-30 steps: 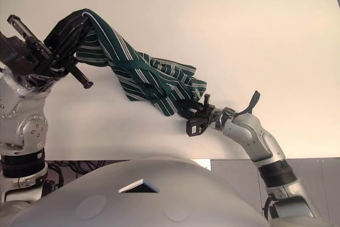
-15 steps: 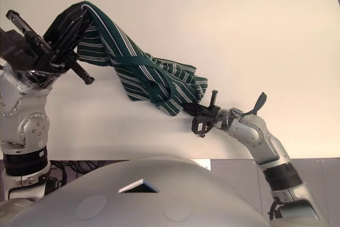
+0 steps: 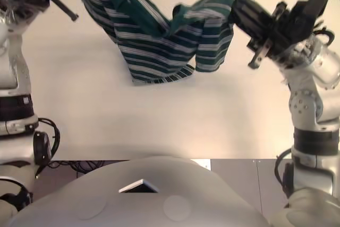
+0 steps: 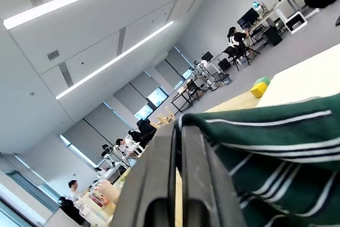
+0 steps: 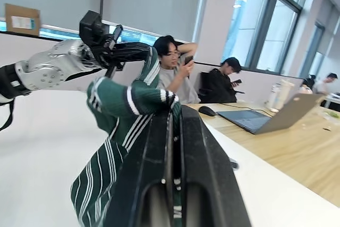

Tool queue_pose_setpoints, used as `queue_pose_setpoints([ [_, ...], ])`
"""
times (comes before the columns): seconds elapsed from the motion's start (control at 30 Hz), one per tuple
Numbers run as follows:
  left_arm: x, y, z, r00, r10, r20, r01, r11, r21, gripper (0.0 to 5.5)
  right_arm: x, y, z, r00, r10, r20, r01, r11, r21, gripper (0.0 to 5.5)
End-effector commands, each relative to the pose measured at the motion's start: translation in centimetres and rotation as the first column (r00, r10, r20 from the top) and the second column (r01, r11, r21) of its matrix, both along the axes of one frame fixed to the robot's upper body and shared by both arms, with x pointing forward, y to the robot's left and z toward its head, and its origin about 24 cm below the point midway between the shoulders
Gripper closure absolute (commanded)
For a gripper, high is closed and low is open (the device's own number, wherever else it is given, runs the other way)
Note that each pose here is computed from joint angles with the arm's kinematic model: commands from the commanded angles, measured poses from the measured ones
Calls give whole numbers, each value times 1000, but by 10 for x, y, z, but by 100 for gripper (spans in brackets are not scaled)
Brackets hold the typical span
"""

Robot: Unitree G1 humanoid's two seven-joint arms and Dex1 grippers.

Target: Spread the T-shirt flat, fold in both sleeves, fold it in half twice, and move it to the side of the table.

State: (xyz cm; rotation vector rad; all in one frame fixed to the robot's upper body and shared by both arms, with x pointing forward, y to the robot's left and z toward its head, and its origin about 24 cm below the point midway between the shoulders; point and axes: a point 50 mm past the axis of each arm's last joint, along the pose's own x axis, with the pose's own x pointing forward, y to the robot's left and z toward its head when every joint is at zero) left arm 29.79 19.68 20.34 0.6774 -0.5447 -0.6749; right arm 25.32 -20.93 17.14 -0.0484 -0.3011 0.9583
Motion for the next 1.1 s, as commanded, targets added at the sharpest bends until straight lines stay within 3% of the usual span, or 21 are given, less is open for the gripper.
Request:
queue_pose_setpoints([
  [0.03,29,-4,29,995,30,95,-39,995,94,550,45,4,15,993,-112,37,115,991,-73,549],
  [0.27,84,-12,62,947,180,267,-267,904,335,550,122,0,64,905,-405,129,422,893,-158,549],
  [0.4,105,-20,82,899,288,329,-400,848,349,550,146,-7,95,846,-515,140,530,839,-121,549],
  [0.67,114,-37,129,819,406,404,-531,804,268,550,154,-12,145,769,-612,185,624,781,-10,549],
  [0.83,112,-41,145,787,430,444,-560,799,219,550,152,-13,157,751,-624,217,635,772,27,549],
  [1.0,112,-44,138,808,391,441,-529,810,251,550,150,-15,155,754,-608,249,623,782,25,549],
  [1.1,111,-44,121,870,304,390,-434,846,309,550,147,-14,146,793,-540,283,565,825,-6,549],
])
